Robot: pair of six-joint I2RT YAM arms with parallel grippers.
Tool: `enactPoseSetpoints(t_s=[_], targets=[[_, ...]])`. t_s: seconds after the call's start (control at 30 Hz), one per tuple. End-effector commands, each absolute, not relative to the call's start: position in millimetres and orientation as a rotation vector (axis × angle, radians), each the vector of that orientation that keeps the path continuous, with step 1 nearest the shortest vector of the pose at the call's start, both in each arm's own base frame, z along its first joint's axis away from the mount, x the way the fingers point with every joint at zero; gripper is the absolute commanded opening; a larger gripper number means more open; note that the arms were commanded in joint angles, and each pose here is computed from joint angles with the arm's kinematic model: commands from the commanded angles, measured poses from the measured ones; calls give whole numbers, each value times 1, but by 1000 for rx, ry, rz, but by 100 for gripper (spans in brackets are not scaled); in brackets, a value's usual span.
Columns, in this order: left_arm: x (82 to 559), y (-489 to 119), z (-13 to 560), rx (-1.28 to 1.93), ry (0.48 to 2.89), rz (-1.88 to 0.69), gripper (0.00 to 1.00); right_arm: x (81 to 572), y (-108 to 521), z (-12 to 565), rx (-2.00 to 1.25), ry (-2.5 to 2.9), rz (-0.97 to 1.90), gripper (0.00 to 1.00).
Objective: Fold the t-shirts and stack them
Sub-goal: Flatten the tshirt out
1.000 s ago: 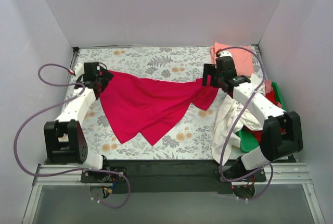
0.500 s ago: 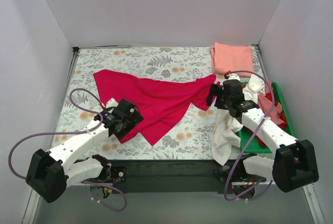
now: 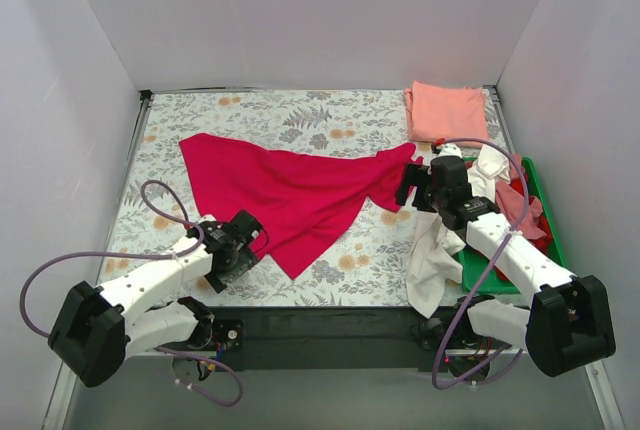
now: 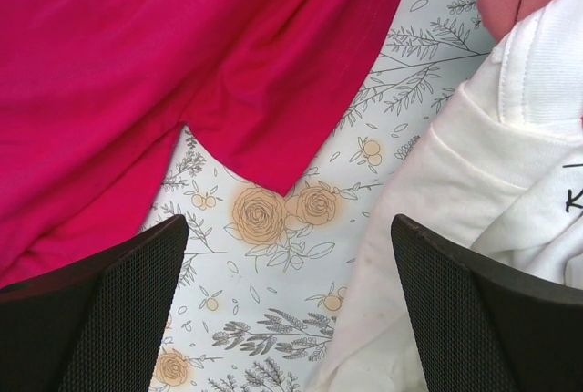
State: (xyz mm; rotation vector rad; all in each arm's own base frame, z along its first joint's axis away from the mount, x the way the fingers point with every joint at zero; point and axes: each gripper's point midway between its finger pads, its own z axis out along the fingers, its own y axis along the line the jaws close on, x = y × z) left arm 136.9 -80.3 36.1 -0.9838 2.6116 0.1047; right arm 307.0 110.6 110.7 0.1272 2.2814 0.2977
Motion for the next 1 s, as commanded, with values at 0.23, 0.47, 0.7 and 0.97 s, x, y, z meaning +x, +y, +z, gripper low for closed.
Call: enactPoseSetpoints(t_s=[0.23,0.47,0.7,0.97], targets=[[162,-69,18,-1262,2377,203,53,306,113,119,106,2237,328,98],[171,-74,5,-1238,2407,100,44,306,113,118,107,2240,326,98],[175,-66,-7,-1261,2425,91,30,305,112,115,109,2246,320,98],[186,-59,-8,-1272,2427,55,26,305,111,114,110,2247,314,98]])
